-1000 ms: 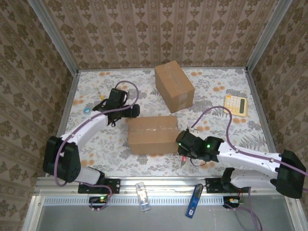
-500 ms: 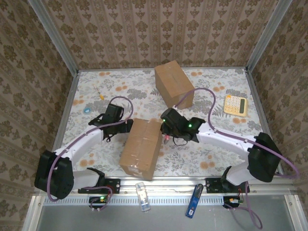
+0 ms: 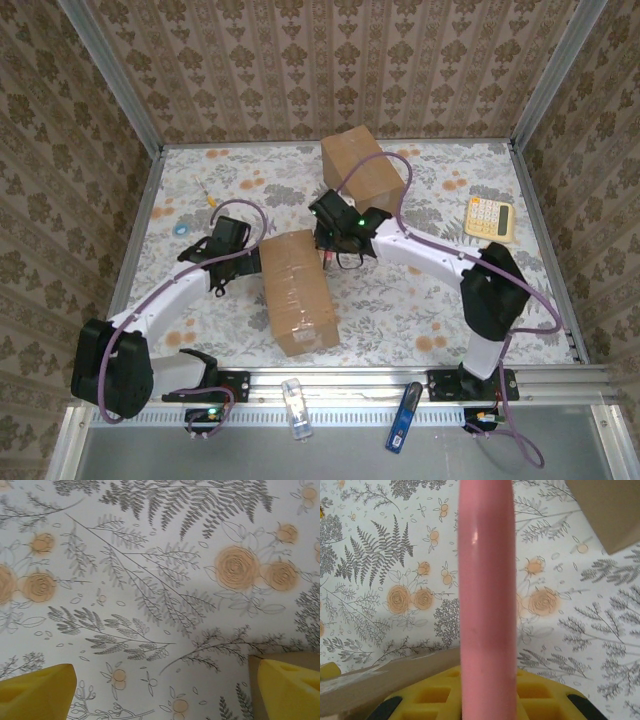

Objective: Unpack the express box

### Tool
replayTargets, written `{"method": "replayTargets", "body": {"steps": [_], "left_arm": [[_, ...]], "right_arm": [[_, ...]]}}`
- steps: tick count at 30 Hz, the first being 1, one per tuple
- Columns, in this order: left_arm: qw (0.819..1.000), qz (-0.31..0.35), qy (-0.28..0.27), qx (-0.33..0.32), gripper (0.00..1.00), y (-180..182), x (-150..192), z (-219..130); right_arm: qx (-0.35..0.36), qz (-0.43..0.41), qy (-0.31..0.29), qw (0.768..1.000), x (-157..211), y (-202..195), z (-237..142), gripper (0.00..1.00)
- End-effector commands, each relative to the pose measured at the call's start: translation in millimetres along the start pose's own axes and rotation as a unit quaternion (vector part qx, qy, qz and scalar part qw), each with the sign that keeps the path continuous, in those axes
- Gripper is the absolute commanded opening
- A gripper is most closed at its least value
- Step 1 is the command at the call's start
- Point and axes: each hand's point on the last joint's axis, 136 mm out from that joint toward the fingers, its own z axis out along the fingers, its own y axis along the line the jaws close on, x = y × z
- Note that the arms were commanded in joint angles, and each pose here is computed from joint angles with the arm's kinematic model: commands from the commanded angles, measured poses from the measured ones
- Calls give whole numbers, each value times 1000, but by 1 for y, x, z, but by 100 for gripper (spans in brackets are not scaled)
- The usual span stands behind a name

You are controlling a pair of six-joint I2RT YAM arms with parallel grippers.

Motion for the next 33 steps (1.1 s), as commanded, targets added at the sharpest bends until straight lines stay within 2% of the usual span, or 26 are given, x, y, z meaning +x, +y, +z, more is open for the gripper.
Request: {"method": "replayTargets", "body": {"steps": [1, 8, 16, 22, 26, 29, 33], "left_arm": [[995, 25, 20, 93, 93, -46, 2, -7], [998, 17, 28, 60, 94, -31, 7, -13], [998, 7, 34, 44, 96, -12, 22, -35], [999, 2, 23, 39, 97, -1, 22, -61], [999, 3, 17, 37, 97, 4, 18, -79], [1000, 8, 12, 25, 95, 9, 13, -90], [1000, 15, -6, 3, 94, 18, 1, -103]], "right_arm": [[-136, -53, 42, 988, 12, 83, 7, 0], [-148, -105, 45, 982, -19, 90, 21, 0], [-117, -158, 25, 980, -62, 69, 13, 0], [-98, -200, -18, 975, -91, 65, -28, 0], [-73, -195, -45, 977, -95, 46, -63, 0], [-45, -173, -56, 982, -83, 16, -91, 0], [5, -152, -68, 986, -43, -41, -130, 0]]}}
